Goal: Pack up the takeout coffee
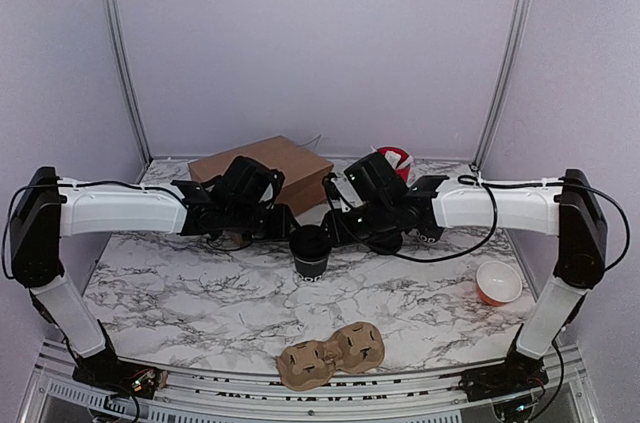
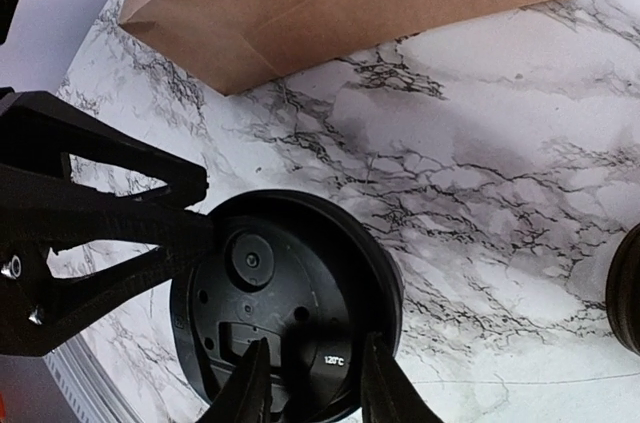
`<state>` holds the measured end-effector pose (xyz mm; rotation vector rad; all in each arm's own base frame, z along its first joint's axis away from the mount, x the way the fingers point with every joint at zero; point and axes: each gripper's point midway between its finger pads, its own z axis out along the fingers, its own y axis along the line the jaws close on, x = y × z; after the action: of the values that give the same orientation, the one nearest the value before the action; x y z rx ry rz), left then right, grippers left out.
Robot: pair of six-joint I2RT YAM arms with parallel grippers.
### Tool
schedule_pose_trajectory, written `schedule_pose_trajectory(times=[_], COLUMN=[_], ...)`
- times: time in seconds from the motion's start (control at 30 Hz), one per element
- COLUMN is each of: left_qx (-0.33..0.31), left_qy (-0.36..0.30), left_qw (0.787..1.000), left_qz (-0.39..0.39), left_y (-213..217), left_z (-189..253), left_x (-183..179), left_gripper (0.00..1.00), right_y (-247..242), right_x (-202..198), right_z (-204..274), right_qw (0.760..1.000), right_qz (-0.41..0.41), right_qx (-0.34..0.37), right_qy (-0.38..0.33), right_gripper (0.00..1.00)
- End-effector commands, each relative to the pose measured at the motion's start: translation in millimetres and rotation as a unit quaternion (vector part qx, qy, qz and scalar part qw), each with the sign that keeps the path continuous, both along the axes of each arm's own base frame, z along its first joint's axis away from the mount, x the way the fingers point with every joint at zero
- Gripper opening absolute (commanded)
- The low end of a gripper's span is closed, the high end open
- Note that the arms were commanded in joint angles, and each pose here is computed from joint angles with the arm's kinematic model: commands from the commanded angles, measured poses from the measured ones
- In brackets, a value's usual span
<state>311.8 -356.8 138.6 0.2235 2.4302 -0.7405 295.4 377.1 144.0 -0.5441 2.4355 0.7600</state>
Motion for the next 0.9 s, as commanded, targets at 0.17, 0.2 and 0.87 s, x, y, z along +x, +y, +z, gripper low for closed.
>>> schedule_pose_trajectory(times=[0.17, 0.2, 0.87], left_qx=[0.006, 0.004, 0.002], left_qy=[0.008, 0.004, 0.007], left_qw=[1.000, 1.000, 1.000], left_qz=[0.004, 0.005, 0.013], left_y=[5.1, 5.7, 16.6], left_z=[-8.0, -5.1, -5.6], left_x=[-2.6, -2.3, -6.8], left_gripper=[0.29, 0.30, 0.27], right_y=[3.6, 3.4, 6.7], right_x=[2.9, 2.8, 1.1], right_z=[-2.6, -2.5, -5.9], right_qw=[1.000, 1.000, 0.999], right_qz=[0.001, 0.001, 0.000], right_qx=[-0.025, -0.027, -0.051], right_qy=[-0.004, -0.004, -0.016], right_gripper=[0.29, 0.29, 0.27])
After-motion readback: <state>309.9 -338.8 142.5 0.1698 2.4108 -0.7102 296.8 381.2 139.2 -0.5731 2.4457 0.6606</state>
